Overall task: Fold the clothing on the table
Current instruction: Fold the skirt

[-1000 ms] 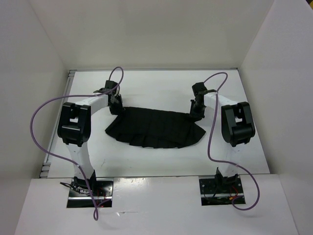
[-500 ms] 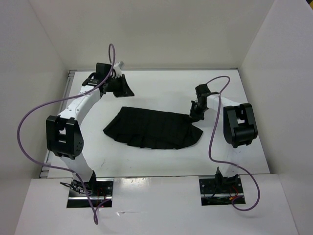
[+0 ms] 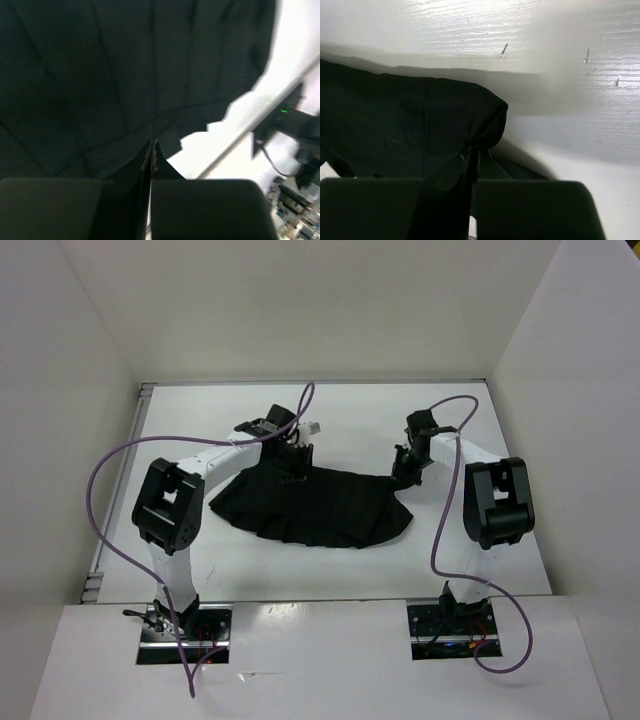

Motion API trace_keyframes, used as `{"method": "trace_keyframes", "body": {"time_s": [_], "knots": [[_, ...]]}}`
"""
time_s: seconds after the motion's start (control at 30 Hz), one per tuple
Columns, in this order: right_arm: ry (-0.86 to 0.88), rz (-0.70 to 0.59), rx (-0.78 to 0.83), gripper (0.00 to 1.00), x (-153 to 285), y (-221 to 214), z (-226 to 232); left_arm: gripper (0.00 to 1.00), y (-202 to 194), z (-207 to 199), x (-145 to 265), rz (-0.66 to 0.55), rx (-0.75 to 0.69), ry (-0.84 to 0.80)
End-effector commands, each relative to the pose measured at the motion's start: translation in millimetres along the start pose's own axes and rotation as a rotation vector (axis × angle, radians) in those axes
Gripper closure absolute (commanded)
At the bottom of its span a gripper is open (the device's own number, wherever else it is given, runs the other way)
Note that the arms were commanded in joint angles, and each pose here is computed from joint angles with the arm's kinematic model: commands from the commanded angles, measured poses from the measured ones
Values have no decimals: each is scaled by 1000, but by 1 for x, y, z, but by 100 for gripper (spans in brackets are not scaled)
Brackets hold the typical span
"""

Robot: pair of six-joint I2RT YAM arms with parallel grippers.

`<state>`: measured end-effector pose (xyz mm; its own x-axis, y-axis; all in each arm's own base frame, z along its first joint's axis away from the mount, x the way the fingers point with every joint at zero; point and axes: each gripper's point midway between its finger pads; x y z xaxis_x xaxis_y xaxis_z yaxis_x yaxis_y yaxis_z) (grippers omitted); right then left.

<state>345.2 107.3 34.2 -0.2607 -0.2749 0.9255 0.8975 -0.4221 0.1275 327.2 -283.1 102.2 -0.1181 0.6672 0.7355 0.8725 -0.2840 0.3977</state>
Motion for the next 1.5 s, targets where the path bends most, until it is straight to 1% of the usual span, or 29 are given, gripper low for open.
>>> {"method": "trace_keyframes", "body": {"time_s": [0.0,0.1,0.13,0.17,0.33,0.37,0.4,0.47,0.63,0.67,0.7,0.83,0.87,0.9,0.93,0.97,1.03,1.07,1.1,1.13,1.17,1.2,1.23,1.27,1.3,1.33,1.4,1.43,1.47], "knots": [[63,-51,16,100,27,14,14,100,-16,16,-13,48,-24,112],[84,-61,22,100,34,14,19,100,-30,31,-27,90,-3,204],[96,-60,24,100,39,13,21,100,-31,42,-29,90,7,257],[104,-73,28,100,44,14,24,100,-38,43,-37,114,3,271],[129,-111,41,100,63,20,33,100,-64,45,-65,182,39,260],[131,-114,42,100,67,19,34,100,-71,42,-75,204,24,255],[142,-131,47,100,75,23,39,100,-74,45,-81,214,28,248],[199,-157,49,100,91,31,52,100,-82,36,-91,238,26,222],[384,-181,70,100,138,33,95,100,-73,18,-114,233,39,127],[422,-192,88,100,151,34,104,100,-68,11,-118,221,24,105],[482,-170,105,100,158,29,118,100,-57,3,-125,207,15,85],[566,-140,117,100,168,24,140,100,-17,-23,-127,129,-20,19],[572,-149,122,100,168,28,143,100,-10,-22,-122,121,-11,23],[572,-149,123,100,168,28,143,100,4,-20,-105,94,0,41],[573,-150,123,100,168,30,145,100,20,-21,-91,52,-22,57],[573,-150,123,100,168,30,145,99,34,-28,-65,3,-29,70],[581,-146,127,100,168,32,147,82,56,-13,-27,-81,-20,144],[586,-153,131,100,171,33,149,79,64,-17,0,-122,-28,169],[592,-161,135,100,172,35,150,75,73,-1,20,-162,-17,228],[587,-154,131,100,168,35,150,74,76,4,35,-185,-8,261],[593,-160,127,100,172,37,152,74,70,9,52,-192,-1,299],[595,-139,131,100,167,33,154,74,68,18,61,-204,14,338],[600,-146,135,100,167,37,157,74,67,37,72,-222,39,409],[609,-149,147,100,170,36,162,75,60,45,81,-225,55,443],[610,-147,138,100,170,38,164,84,53,58,81,-212,86,479],[612,-139,145,100,165,36,167,88,34,79,83,-179,123,548],[626,-143,156,100,169,38,177,100,14,99,81,-147,158,615],[625,-127,164,100,164,35,181,100,-10,113,76,-96,202,643],[628,-117,176,100,162,31,187,100,-20,121,76,-76,221,661]]}}
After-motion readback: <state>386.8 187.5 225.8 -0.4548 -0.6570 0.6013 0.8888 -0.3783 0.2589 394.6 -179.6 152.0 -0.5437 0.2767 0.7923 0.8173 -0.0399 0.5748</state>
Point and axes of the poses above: each gripper's point midway between its finger pads, its own x axis back along the fingers, its own z axis along the line the jaws close on, y = z × x, and after that the axes turned 10 degrees about -x, right-handed
